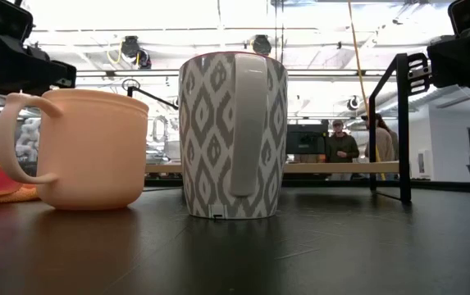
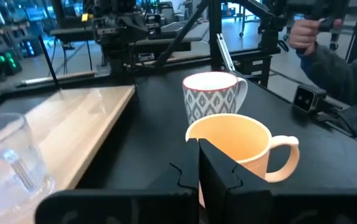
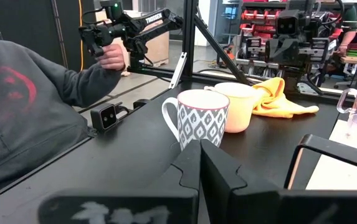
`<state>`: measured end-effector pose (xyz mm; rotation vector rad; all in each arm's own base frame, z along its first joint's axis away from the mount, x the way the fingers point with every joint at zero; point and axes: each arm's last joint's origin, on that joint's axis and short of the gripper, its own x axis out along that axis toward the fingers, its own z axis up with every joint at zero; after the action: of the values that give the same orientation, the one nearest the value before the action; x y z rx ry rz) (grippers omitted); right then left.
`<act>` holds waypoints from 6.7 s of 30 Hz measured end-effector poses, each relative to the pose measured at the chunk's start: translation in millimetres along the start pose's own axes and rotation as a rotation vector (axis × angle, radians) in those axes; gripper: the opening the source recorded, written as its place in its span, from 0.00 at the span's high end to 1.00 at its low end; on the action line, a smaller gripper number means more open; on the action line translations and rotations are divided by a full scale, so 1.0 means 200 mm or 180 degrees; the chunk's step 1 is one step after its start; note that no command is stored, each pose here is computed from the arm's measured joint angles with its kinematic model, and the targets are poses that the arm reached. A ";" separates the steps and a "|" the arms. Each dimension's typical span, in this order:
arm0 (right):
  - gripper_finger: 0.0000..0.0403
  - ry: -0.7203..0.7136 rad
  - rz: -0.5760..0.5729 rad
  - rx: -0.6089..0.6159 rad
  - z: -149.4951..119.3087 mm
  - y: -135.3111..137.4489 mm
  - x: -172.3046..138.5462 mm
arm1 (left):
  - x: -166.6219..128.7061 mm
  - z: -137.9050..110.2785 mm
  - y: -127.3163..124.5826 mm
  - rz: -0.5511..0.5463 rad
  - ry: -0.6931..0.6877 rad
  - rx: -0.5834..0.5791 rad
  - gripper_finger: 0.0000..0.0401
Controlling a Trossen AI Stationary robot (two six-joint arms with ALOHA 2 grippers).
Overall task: Stack small to large cups/mugs on shelf
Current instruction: Put the light orange mug on the shelf
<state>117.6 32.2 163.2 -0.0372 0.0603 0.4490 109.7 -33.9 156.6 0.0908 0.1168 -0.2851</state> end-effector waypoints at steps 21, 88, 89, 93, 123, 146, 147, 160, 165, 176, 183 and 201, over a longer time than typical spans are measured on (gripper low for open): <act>1.00 -0.0001 -0.0001 -0.0023 0.00 0.00 0.00 | -0.01 0.08 0.01 0.0014 -0.0499 -0.0192 0.98; 1.00 0.0001 0.0000 -0.0023 0.00 0.00 0.00 | 0.77 0.72 0.05 -0.0481 0.2590 -0.0434 0.72; 1.00 0.0000 -0.0001 -0.0023 0.00 0.00 0.00 | 0.78 0.72 0.06 -0.0481 0.2608 -0.0434 0.68; 1.00 0.0001 -0.0001 -0.0023 0.00 0.00 0.00 | 0.82 0.71 0.07 -0.0460 0.2676 -0.0448 0.53; 1.00 0.0010 0.0000 -0.0021 0.00 0.00 0.00 | 0.96 0.43 0.12 -0.0506 0.3484 -0.0470 0.39; 1.00 0.0013 -0.0001 -0.0031 0.00 0.00 0.00 | 0.94 0.41 0.17 -0.0519 0.3652 -0.0473 0.64; 1.00 0.0014 -0.0001 -0.0032 0.00 0.00 0.00 | 0.94 0.41 0.17 -0.0520 0.3651 -0.0472 0.65; 1.00 0.0013 0.0000 -0.0033 0.00 0.00 0.00 | 0.94 0.42 0.16 -0.0640 0.3588 -0.0426 0.87; 1.00 0.0011 0.0001 -0.0034 0.00 0.00 0.00 | 0.94 0.42 0.16 -0.0621 0.3588 -0.0426 0.98; 1.00 0.0014 0.0000 -0.0033 0.00 0.00 0.00 | 0.95 0.42 0.17 -0.0647 0.3566 -0.0272 0.99; 1.00 0.0027 -0.0001 -0.0030 0.00 0.00 0.00 | 0.95 0.53 0.16 -0.0468 0.3609 0.0097 0.99; 1.00 0.0030 0.0001 0.0001 0.00 0.00 0.00 | 0.97 0.70 0.16 -0.0592 0.3411 0.0344 0.99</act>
<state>117.6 32.2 162.2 -0.0391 0.0696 0.4490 318.2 -72.5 273.4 0.3358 1.1790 -0.4047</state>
